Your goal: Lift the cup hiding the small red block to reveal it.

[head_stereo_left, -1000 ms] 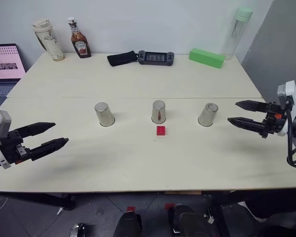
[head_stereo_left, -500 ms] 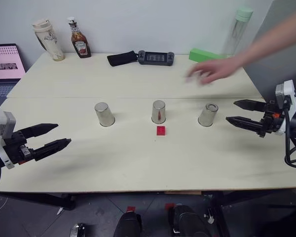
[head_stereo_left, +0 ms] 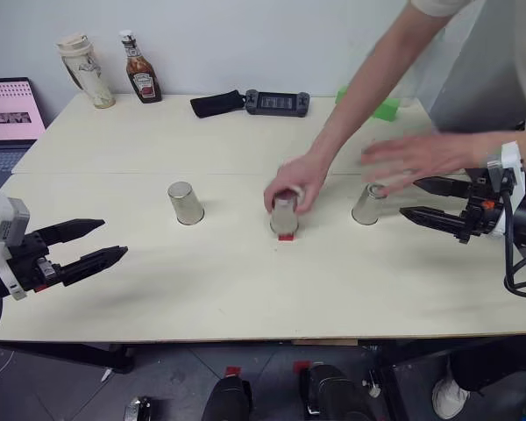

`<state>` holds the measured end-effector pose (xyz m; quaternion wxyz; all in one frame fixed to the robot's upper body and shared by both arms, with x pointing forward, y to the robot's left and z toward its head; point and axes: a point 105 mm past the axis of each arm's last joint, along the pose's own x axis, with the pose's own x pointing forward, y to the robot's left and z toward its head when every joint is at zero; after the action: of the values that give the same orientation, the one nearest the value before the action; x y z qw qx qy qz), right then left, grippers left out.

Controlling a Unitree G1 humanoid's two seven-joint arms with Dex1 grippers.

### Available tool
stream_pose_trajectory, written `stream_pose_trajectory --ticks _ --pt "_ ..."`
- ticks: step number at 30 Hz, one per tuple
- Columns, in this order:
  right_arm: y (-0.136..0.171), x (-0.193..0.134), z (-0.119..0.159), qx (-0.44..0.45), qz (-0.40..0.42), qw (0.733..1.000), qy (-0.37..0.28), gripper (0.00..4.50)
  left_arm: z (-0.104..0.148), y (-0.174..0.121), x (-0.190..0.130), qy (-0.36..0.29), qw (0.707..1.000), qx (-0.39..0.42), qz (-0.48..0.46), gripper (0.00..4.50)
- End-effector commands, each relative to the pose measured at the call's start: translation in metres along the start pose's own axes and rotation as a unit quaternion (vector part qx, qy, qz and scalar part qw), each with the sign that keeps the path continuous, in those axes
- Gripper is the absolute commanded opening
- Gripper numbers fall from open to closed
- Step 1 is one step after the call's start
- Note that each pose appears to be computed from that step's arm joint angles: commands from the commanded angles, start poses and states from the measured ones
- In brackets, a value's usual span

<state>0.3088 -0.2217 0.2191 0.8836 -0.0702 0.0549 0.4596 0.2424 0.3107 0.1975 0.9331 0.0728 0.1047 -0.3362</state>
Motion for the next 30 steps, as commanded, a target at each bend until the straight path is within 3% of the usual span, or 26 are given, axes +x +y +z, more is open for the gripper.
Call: stream_pose_trajectory --ticks 1,30 --pt "0.0035 0.0003 0.0106 -0.023 0.004 1.0 -0.006 4.49 0.0077 -0.0025 0.0016 -0.005 1.0 0.018 -0.003 4.5" --pt "0.0007 0.0004 0.0083 -0.026 -0.006 1.0 -0.001 4.49 0.0061 -0.0015 0.0032 0.002 1.0 0.02 0.001 4.5"
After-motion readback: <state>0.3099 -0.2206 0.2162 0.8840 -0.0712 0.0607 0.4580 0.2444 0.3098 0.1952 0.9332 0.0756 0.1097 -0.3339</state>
